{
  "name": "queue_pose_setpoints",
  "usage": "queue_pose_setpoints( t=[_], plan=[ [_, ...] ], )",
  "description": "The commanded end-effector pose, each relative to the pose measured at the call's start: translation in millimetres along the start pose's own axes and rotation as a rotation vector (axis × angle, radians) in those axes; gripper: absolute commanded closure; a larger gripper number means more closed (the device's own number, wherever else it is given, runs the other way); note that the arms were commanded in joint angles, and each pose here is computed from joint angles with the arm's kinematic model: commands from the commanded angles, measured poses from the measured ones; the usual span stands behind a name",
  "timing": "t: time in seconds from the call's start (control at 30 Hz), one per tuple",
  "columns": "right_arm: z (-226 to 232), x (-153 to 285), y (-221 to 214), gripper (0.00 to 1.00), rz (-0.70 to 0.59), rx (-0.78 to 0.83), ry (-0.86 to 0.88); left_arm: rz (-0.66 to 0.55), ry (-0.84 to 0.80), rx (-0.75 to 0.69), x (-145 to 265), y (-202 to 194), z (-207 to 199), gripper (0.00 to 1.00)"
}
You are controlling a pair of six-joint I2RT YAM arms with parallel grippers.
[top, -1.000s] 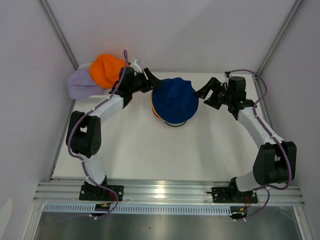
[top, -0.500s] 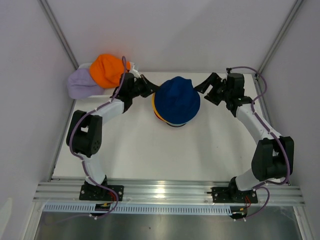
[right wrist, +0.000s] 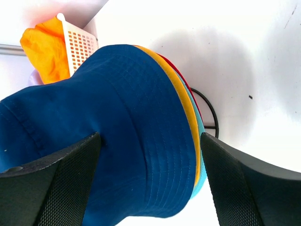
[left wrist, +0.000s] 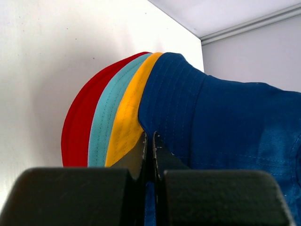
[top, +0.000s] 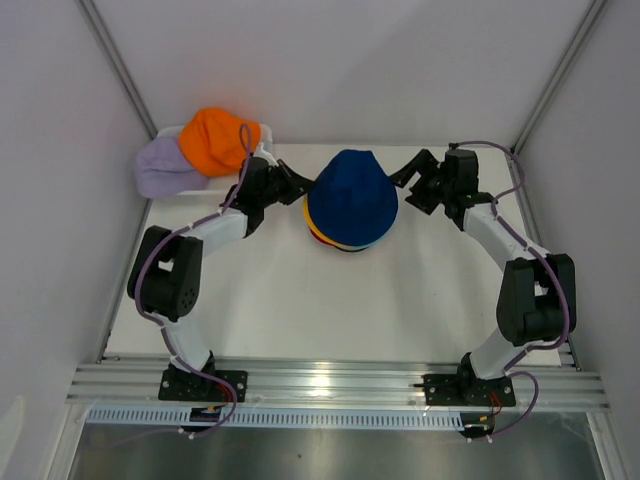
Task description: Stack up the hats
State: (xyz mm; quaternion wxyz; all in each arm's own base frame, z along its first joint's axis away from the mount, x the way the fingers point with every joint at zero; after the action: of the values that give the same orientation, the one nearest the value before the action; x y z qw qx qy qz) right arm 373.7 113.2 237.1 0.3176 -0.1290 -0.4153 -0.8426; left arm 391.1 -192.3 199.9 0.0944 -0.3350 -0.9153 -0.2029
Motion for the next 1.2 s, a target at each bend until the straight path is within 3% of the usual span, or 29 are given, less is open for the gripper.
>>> queue_pose_setpoints(
  t=[0.0, 0.47, 0.53, 0.73, 0.87, 1.07, 1.17],
  plan=[
    [1, -9, -2, 0.12, -0.018, -0.003, 0.001, 0.044, 0.128, -0.032, 4, -24, 26, 0.99],
    [2, -14, -1, 0.11, -0.013, 0.012, -0.014, 0.036, 0.204, -0.089, 14, -46, 43, 0.99],
    [4, -12, 2, 0.11, -0.004, 0.024, -0.022, 0.023, 0.191, -0.104, 17, -43, 36, 0.94],
    [5, 13, 46, 0.08, -0.044, 0.100, -0.101, -0.061, 0.112, -0.205, 43, -7, -16, 0.62],
    [0, 49, 83, 0.03, -0.119, 0.155, -0.140, -0.172, 0.134, -0.267, 82, 41, -42, 0.28],
    [5, 94, 106, 0.01, -0.206, 0.268, -0.160, -0.344, 0.154, -0.413, 128, 119, -91, 0.05],
    [10, 97, 105, 0.00, -0.212, 0.290, -0.113, -0.364, 0.276, -0.456, 131, 149, -91, 0.03]
  ],
)
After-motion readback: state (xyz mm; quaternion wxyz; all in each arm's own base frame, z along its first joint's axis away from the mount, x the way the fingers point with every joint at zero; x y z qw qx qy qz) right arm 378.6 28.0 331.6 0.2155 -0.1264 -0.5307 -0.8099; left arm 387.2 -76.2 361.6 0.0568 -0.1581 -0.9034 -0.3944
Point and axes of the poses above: each gripper's point midway between its finger pads, its own x axis back along the fingers, its own z axis along the line the jaws close on, y = z × x, the point moved 10 cm from there along x, back along the fingers, and after that the axes turned 13 degrees about x, right-handed, at the moved point
